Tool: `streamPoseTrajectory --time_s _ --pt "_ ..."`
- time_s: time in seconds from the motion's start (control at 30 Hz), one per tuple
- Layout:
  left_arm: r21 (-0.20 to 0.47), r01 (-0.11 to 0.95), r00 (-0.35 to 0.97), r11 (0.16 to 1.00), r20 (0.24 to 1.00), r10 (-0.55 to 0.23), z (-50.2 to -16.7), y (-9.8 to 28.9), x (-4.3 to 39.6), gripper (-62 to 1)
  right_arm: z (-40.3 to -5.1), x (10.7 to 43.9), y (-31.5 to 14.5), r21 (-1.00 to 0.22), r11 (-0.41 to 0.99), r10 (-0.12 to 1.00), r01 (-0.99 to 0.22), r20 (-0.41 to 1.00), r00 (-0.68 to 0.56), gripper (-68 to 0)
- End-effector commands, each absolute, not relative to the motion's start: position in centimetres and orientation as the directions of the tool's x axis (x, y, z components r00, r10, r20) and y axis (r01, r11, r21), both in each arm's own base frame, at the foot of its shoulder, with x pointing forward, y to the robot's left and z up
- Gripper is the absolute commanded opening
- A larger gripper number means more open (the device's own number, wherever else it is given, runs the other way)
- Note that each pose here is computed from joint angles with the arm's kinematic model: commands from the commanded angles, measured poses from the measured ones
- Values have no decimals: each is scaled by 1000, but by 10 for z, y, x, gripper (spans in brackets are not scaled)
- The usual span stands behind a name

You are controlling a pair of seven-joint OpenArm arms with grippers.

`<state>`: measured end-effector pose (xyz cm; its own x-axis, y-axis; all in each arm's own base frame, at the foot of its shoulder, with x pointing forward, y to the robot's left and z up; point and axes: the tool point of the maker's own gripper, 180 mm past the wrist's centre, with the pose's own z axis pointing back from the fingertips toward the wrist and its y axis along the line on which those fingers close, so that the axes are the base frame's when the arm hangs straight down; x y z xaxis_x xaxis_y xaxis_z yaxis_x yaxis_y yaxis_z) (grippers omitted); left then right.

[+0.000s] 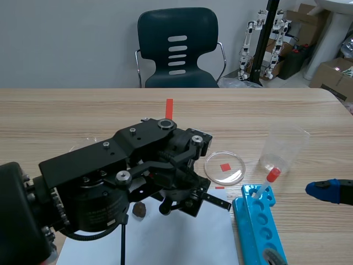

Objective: Pick up the right mineral with the left hand

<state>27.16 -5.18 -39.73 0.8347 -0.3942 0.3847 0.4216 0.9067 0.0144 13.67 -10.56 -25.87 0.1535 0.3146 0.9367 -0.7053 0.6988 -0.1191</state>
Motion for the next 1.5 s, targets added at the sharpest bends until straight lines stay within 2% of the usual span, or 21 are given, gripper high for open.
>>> streamPoseTrajectory --time_s 0.0,0.3,0.63,0.8,1.03,1.23,1.47 --pt "-5 412 827 911 421 -372 -387 -53 276 -460 -254 139 -104 -120 702 299 -703 944 138 -88" --pt "-31 372 750 928 599 -281 -355 -26 289 -460 -254 139 -104 -120 702 299 -703 944 138 -88" --pt "-27 241 621 970 772 -132 -308 45 299 -460 -254 139 -104 -120 702 299 -703 944 138 -88" --pt "5 265 523 964 839 -148 -285 72 288 -460 -254 139 -104 -120 702 299 -703 944 138 -88" --pt "24 348 374 937 913 -163 -251 87 256 -460 -254 139 -104 -120 702 299 -703 944 138 -88" --pt "23 405 279 914 949 -147 -227 92 228 -460 -254 139 -104 -120 702 299 -703 944 138 -88" --pt "27 425 236 905 962 -140 -215 105 205 -460 -254 139 -104 -120 702 299 -703 944 138 -88"
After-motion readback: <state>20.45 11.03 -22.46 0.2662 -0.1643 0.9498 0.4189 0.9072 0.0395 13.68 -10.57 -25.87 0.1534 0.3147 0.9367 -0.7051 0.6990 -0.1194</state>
